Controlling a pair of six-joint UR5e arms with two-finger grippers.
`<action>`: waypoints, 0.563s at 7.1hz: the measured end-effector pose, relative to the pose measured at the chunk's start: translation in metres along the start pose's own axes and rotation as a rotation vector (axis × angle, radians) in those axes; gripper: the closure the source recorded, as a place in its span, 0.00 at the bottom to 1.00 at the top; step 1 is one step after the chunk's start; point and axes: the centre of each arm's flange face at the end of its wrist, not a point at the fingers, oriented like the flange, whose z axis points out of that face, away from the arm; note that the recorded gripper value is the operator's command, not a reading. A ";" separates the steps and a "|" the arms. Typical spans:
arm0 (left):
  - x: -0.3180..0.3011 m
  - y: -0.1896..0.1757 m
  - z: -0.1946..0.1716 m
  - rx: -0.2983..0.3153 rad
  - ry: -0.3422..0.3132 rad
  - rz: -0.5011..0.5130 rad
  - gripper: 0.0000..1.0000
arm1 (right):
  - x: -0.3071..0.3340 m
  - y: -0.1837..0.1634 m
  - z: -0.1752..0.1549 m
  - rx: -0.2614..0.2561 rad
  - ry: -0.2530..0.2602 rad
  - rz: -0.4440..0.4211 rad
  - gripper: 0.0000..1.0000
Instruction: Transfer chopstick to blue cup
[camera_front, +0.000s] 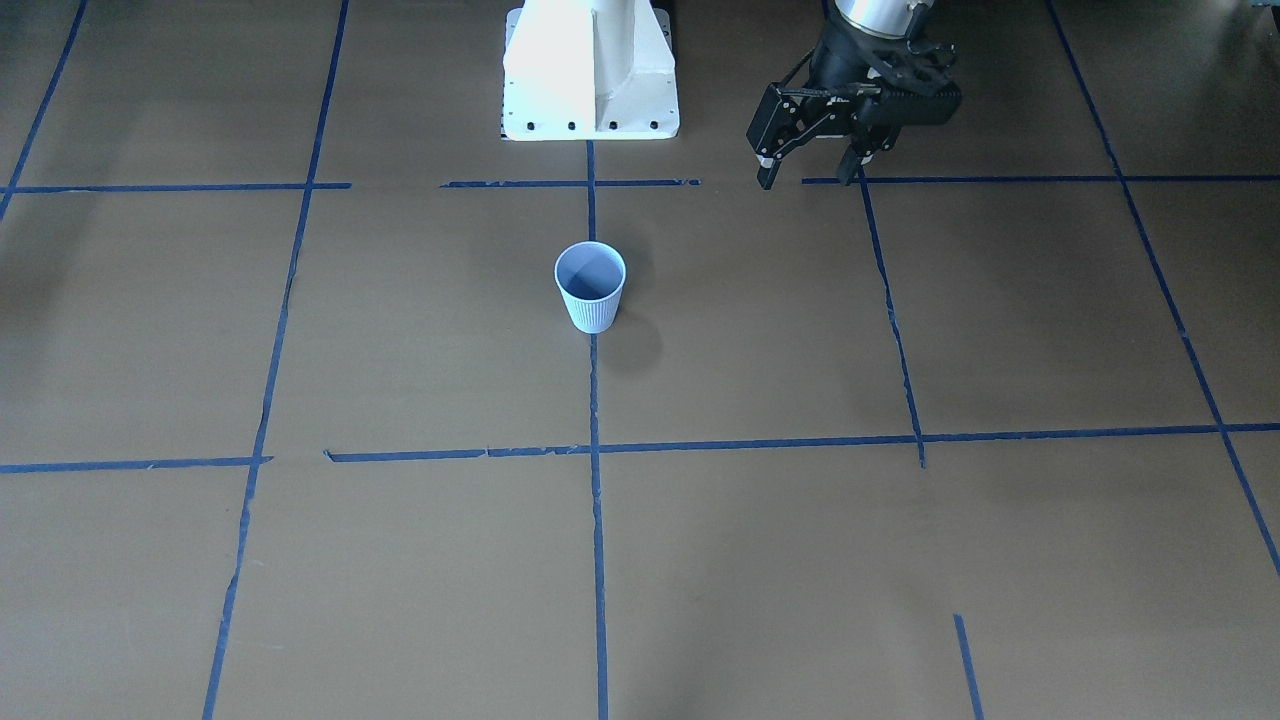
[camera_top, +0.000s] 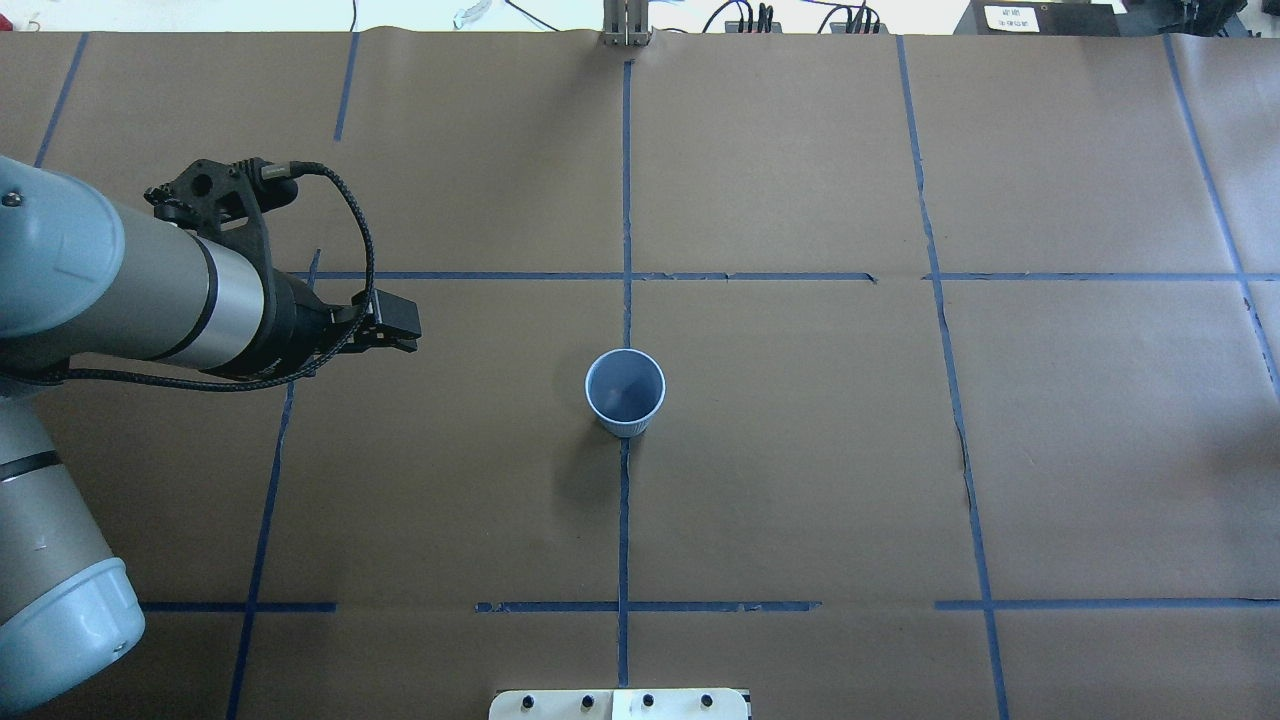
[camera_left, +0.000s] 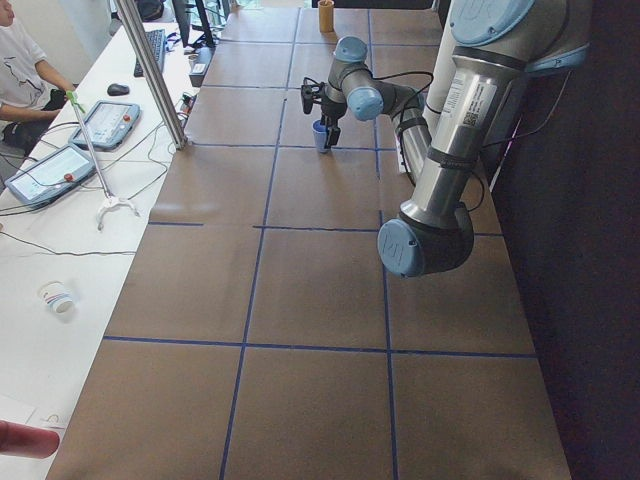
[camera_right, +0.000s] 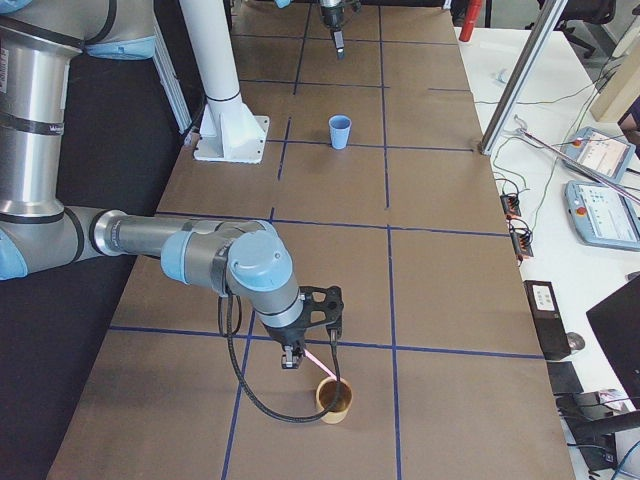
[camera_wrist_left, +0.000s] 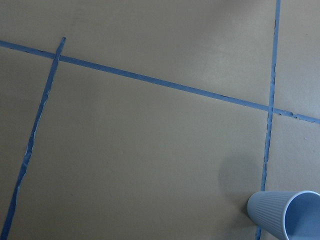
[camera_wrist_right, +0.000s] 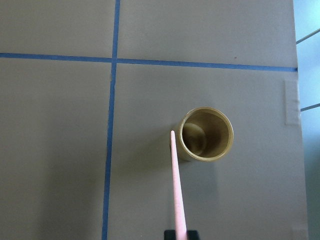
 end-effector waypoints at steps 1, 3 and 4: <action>0.002 -0.001 0.002 -0.001 0.000 0.000 0.00 | -0.007 0.000 -0.012 0.015 0.005 -0.006 1.00; 0.003 -0.001 0.004 -0.001 0.003 0.001 0.00 | -0.031 -0.007 -0.034 0.019 -0.018 0.007 1.00; 0.004 -0.001 0.003 -0.001 0.004 0.002 0.00 | -0.052 -0.021 -0.040 0.016 -0.065 0.024 1.00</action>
